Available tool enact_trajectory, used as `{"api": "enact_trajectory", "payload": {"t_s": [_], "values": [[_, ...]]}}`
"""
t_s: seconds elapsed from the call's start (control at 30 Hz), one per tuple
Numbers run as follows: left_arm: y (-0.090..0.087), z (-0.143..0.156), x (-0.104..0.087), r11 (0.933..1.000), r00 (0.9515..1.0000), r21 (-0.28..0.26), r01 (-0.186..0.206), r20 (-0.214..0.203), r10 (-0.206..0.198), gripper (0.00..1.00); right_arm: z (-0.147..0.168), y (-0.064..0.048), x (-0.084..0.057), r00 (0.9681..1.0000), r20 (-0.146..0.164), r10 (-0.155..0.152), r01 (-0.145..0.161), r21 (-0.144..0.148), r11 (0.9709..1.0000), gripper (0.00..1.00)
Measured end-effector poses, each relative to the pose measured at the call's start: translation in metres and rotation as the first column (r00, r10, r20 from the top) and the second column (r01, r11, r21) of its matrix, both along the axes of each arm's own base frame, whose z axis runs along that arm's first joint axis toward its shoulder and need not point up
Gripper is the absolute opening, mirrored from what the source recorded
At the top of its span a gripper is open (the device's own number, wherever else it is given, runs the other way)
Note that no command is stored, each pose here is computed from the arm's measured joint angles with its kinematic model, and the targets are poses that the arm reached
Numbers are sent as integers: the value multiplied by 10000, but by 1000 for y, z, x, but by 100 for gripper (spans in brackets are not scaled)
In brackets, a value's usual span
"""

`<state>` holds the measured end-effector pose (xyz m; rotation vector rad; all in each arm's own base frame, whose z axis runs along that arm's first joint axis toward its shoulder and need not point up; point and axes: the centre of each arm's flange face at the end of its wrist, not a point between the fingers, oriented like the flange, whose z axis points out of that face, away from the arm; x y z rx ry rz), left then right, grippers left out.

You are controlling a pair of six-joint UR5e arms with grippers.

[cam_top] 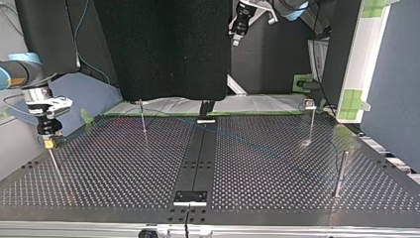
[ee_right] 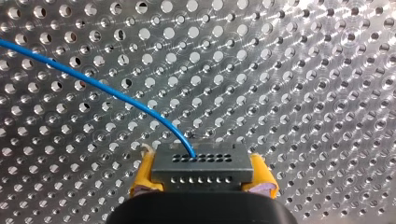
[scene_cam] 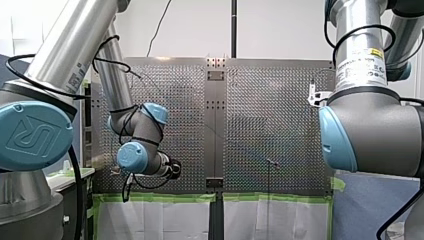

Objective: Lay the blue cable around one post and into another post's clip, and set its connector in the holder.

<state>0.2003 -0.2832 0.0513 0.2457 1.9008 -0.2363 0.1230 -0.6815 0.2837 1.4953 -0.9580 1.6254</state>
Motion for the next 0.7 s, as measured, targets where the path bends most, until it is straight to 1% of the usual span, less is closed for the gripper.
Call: {"api": "enact_trajectory", "payload": {"t_s": [0.4, 0.47, 0.5, 0.53, 0.57, 0.6, 0.63, 0.67, 0.7], "values": [[0, 0, 0, 10000, 10000, 0, 1, -1, -1, 98, 0, 0, 1, 10000, -5, -60, 60, 0, 10000, 0], [0, 0, 0, 10000, 10000, -2, 1, 2, -1, 98, -1, 0, 2, 10000, -19, -70, 70, -7, 10000, 22], [0, 0, 0, 10000, 10000, -4, 1, 5, -1, 98, -1, 0, 2, 10000, -29, -85, 85, -12, 10000, 22], [0, 0, 0, 10000, 10000, -6, 1, 7, -1, 98, -1, 0, 3, 9999, -36, -100, 100, -16, 9999, 36], [0, 0, 0, 10000, 10000, -7, 1, 8, -1, 98, -1, 0, 3, 9999, -42, -118, 118, -20, 9999, 45], [0, 0, 0, 10000, 10000, -9, 1, 11, -1, 98, -1, 0, 4, 9999, -50, -137, 137, -25, 9999, 45], [0, 0, 0, 10000, 10000, -10, 1, 12, -1, 98, -1, 0, 4, 9999, -60, -145, 145, -31, 9999, 54], [0, 0, 0, 10000, 10000, -11, 1, 14, -1, 98, -1, 0, 4, 9999, -67, -150, 150, -35, 9999, 66], [0, 0, 0, 10000, 10000, -14, 1, 18, -1, 98, -1, 0, 5, 9999, -76, -151, 151, -39, 9999, 66]]}}
